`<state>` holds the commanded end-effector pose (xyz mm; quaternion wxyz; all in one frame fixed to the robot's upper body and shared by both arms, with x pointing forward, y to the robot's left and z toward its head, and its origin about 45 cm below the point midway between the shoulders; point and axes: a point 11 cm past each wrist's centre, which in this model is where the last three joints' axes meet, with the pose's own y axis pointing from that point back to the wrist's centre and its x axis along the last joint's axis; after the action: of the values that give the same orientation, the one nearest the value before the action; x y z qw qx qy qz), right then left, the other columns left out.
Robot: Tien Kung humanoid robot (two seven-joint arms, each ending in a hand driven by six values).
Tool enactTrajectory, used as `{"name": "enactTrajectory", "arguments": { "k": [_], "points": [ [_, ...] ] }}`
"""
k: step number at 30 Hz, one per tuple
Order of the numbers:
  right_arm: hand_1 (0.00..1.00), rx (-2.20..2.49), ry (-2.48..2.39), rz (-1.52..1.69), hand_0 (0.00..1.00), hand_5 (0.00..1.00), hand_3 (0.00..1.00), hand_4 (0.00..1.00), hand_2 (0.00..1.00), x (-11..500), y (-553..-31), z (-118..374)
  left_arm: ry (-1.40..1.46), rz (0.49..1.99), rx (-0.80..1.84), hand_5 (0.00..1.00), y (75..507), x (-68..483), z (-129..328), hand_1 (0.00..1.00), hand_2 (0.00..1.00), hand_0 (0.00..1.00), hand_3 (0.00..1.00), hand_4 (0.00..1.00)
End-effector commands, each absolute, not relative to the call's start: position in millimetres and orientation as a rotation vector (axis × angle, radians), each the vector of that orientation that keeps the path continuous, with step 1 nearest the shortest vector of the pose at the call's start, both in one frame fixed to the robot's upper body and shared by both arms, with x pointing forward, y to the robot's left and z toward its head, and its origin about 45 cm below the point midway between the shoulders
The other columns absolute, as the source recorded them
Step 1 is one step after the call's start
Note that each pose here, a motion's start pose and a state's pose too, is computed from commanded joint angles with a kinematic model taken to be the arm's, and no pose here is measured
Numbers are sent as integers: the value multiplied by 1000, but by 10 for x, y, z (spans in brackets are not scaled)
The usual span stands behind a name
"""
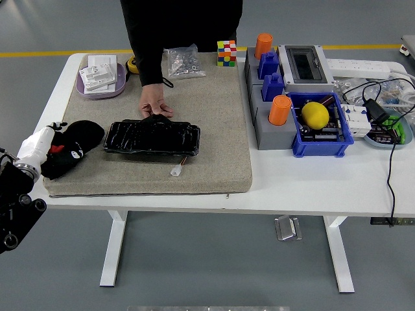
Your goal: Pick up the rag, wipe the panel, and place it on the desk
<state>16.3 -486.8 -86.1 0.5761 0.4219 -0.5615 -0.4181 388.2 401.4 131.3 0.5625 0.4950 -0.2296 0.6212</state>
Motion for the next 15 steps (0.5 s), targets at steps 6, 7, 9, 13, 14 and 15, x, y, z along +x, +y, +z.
{"name": "enactTrajectory", "arguments": {
  "k": [6, 7, 9, 13, 14, 15],
  "points": [
    [735, 988, -1312, -978, 777, 579, 605, 851, 736, 163, -4872, -858, -539, 1480, 1155, 335, 4009, 3884, 1308, 776, 879, 679, 878, 846],
    [735, 988, -1312, -978, 777, 579, 605, 851, 736, 164, -4873, -858, -540, 1482, 1154, 335, 4009, 3883, 1308, 776, 879, 679, 878, 846],
    [734, 987, -1312, -977, 776, 578, 604, 853, 736, 166, -4878, -855, -539, 1485, 1151, 282, 4007, 3882, 1303, 611, 837, 515, 846, 781],
    [734, 983, -1321, -980, 776, 578, 604, 853, 736, 167, -4893, -848, -534, 1485, 1161, 282, 4013, 3874, 1275, 611, 837, 515, 846, 781],
    [734, 982, -1323, -980, 776, 578, 604, 853, 736, 167, -4898, -846, -534, 1485, 1165, 282, 4016, 3871, 1268, 611, 837, 515, 846, 781],
    [734, 980, -1327, -981, 775, 578, 604, 856, 735, 166, -4901, -845, -534, 1486, 1166, 223, 4018, 3869, 1265, 449, 813, 460, 747, 710]
  ]
}}
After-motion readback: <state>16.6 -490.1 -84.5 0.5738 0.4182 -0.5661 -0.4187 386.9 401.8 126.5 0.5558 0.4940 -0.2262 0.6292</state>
